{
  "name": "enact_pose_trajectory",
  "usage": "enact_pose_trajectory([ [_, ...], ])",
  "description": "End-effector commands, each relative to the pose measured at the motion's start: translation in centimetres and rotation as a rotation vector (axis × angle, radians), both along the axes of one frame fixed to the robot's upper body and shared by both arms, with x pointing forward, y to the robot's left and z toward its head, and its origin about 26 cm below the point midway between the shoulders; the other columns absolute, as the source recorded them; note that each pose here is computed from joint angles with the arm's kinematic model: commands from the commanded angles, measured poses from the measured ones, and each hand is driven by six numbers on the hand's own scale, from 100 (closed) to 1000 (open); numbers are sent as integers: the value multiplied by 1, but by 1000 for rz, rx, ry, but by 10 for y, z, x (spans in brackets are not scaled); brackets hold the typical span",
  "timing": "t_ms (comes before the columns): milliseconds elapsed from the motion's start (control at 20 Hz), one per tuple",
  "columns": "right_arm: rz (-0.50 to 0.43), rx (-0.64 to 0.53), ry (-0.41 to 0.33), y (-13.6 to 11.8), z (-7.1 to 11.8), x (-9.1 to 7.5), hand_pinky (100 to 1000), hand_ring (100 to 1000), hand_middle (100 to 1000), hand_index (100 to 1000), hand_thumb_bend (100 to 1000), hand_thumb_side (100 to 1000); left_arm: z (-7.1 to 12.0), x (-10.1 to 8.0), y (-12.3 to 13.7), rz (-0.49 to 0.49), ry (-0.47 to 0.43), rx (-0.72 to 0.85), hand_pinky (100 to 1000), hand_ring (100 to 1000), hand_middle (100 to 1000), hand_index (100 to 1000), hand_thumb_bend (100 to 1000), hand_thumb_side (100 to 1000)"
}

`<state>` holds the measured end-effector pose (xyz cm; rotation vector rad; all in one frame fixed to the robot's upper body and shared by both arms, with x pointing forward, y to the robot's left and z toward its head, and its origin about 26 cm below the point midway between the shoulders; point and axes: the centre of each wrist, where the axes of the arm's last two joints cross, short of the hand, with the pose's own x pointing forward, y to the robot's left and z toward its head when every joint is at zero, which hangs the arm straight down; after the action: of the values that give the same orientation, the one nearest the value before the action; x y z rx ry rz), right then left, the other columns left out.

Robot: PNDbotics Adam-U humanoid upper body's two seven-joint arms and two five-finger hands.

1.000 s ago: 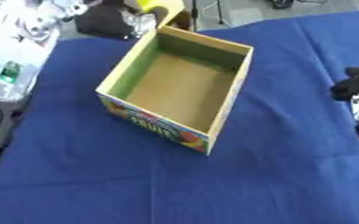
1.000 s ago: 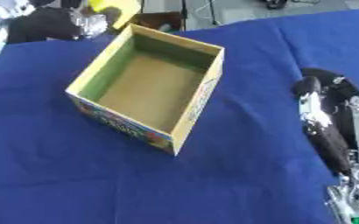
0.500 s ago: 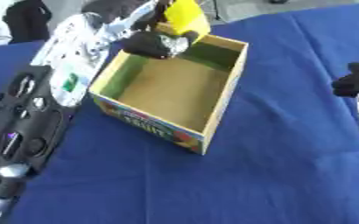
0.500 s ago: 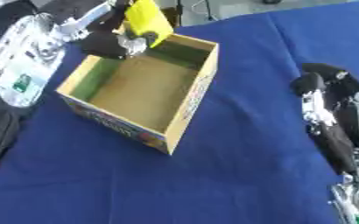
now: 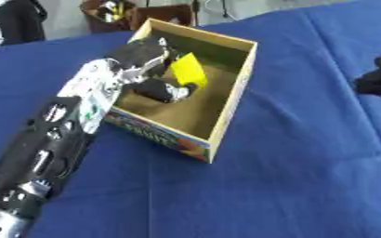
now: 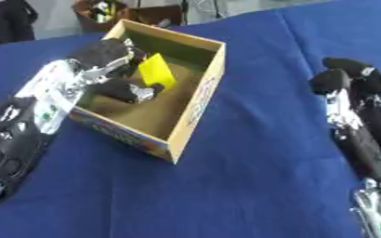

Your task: Pick up objects on the table and place them in the box.

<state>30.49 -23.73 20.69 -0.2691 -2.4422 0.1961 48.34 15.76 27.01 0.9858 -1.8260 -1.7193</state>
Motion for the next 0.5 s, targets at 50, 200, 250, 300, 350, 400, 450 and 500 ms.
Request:
enact_pose_trajectory([
  [50,2,-9,-19,-1,6,-1,652,639,566,741,100,607,5,3,8,5,-25,19,127,320,297,523,100,244],
  [200,-1,-8,-11,0,5,-1,653,639,566,741,100,609,3,4,9,7,-36,26,175,348,324,626,100,244],
  [250,-1,-8,-10,0,5,-1,653,639,566,741,100,610,3,4,9,8,-41,27,244,391,371,726,100,244],
  [300,-2,-9,-8,0,5,-1,653,639,566,741,100,610,4,4,9,7,-46,30,320,445,429,826,100,245],
  [350,-3,-8,-7,0,4,-1,653,639,565,741,100,610,5,4,9,8,-55,33,422,522,517,938,100,247],
  [400,-3,-9,-5,0,4,-1,653,639,565,741,100,610,8,3,9,10,-67,38,492,581,579,1000,100,258],
  [450,-3,-9,-4,0,4,-1,653,640,565,741,100,611,10,2,10,17,-81,39,547,633,635,1000,100,323],
  [500,-4,-9,-2,0,4,-2,653,640,565,741,100,611,11,2,10,23,-94,43,622,724,734,1000,100,435],
])
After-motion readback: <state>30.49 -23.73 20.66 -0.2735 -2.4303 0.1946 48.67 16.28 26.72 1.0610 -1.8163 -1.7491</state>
